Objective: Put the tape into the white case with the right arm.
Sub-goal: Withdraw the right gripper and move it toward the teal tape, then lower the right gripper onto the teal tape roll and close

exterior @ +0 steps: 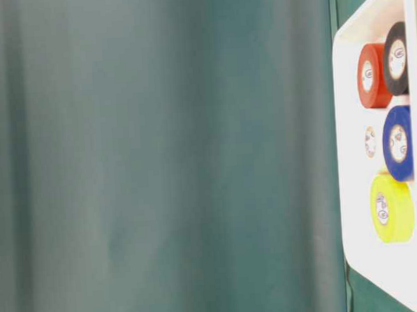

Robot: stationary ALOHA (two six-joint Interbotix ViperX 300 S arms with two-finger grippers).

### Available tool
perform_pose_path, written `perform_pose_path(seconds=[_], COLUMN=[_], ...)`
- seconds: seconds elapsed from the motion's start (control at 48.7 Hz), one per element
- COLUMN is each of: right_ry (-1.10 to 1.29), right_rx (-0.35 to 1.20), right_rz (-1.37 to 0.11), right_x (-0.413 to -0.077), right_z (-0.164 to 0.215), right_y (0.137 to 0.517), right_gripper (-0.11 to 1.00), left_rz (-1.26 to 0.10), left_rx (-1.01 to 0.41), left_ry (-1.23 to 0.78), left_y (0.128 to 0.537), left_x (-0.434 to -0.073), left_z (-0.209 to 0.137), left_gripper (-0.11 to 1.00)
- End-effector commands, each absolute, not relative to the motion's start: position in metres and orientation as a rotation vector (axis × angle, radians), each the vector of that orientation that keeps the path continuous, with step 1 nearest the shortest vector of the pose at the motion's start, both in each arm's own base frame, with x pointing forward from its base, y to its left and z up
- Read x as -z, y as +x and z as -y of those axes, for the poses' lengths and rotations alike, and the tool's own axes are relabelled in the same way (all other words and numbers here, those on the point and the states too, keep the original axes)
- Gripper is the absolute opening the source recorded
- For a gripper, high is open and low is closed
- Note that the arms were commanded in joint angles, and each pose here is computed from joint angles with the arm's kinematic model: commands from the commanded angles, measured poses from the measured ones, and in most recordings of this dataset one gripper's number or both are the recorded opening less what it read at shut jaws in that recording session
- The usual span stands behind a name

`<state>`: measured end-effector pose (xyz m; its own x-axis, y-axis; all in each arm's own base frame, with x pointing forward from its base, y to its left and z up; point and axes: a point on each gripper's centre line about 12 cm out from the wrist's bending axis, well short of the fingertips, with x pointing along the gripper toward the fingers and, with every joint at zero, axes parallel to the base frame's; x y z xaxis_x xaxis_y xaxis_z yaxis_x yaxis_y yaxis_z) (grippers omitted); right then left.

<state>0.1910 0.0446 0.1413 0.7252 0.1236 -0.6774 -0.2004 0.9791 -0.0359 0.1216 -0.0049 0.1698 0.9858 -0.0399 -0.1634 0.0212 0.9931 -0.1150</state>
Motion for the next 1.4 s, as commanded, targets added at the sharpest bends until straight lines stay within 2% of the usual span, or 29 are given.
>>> perform_pose_path(seconds=[0.0, 0.329, 0.822, 1.068, 1.376], right_ry=[-0.104, -0.132, -0.138, -0.143, -0.142], right_rx=[-0.187, -0.267, -0.350, -0.353, -0.354], right_rz=[-0.721, -0.766, -0.757, -0.756, -0.759], right_x=[-0.150, -0.149, -0.140, -0.135, -0.133], right_z=[-0.049, -0.083, -0.133, -0.141, -0.143], right_y=[0.203, 0.253, 0.333, 0.353, 0.357], right_gripper=[0.70, 0.70, 0.70, 0.70, 0.70], left_rz=[-0.162, -0.162, -0.162, -0.162, -0.162], left_rx=[0.029, 0.029, 0.029, 0.029, 0.029], left_ry=[-0.115, -0.115, -0.115, -0.115, -0.115], left_y=[0.123, 0.123, 0.123, 0.123, 0.123], left_x=[-0.174, -0.174, -0.174, -0.174, -0.174], left_z=[0.005, 0.005, 0.005, 0.005, 0.005], left_gripper=[0.00, 0.00, 0.00, 0.00, 0.00])
